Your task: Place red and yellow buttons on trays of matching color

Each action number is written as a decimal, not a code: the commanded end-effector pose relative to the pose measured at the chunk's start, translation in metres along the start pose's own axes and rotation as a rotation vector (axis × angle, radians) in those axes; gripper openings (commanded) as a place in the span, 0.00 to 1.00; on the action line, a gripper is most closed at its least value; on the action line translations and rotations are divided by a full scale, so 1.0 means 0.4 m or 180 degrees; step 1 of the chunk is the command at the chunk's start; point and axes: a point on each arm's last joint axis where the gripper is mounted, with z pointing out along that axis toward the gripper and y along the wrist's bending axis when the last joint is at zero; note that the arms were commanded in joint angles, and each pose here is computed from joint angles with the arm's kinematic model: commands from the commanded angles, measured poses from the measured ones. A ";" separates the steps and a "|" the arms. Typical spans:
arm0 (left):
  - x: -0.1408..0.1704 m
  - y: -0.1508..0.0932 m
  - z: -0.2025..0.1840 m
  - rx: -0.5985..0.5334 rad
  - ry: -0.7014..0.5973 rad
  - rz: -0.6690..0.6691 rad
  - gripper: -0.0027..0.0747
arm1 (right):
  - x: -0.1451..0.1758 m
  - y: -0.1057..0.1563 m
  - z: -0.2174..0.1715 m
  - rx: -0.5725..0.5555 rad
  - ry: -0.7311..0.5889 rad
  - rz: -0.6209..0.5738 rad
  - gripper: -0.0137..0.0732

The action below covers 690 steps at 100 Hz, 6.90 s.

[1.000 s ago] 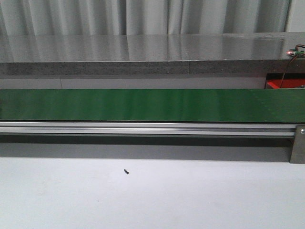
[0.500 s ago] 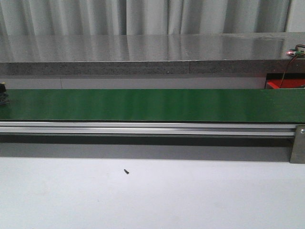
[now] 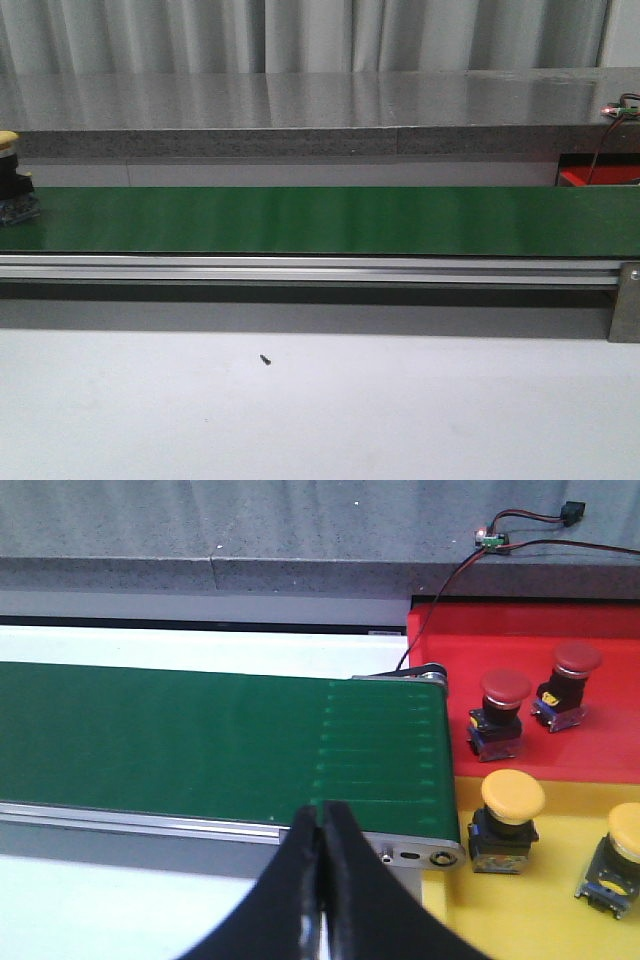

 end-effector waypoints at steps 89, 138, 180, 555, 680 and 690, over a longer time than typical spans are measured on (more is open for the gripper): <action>-0.092 -0.053 -0.282 0.0038 -0.0779 0.0137 0.26 | -0.035 -0.001 -0.007 0.0037 -0.0283 -0.0032 0.02; -0.066 -0.165 -0.426 0.0312 -0.0994 0.0351 0.26 | -0.035 -0.001 -0.007 0.0037 -0.0283 -0.0032 0.02; 0.029 -0.299 -0.343 0.0503 -0.0711 0.0791 0.26 | -0.035 -0.001 -0.007 0.0037 -0.0283 -0.0032 0.02; 0.558 -0.278 -0.685 0.1229 -0.2318 0.1048 0.01 | -0.321 0.166 0.304 -0.1043 0.1368 -0.0455 0.76; 0.558 -0.278 -0.685 0.1229 -0.2318 0.1048 0.01 | -0.291 0.500 0.666 -0.2072 0.1739 -0.1615 0.85; 0.558 -0.278 -0.685 0.1229 -0.2318 0.1048 0.01 | -0.275 0.512 0.682 -0.2075 0.1729 -0.1616 0.85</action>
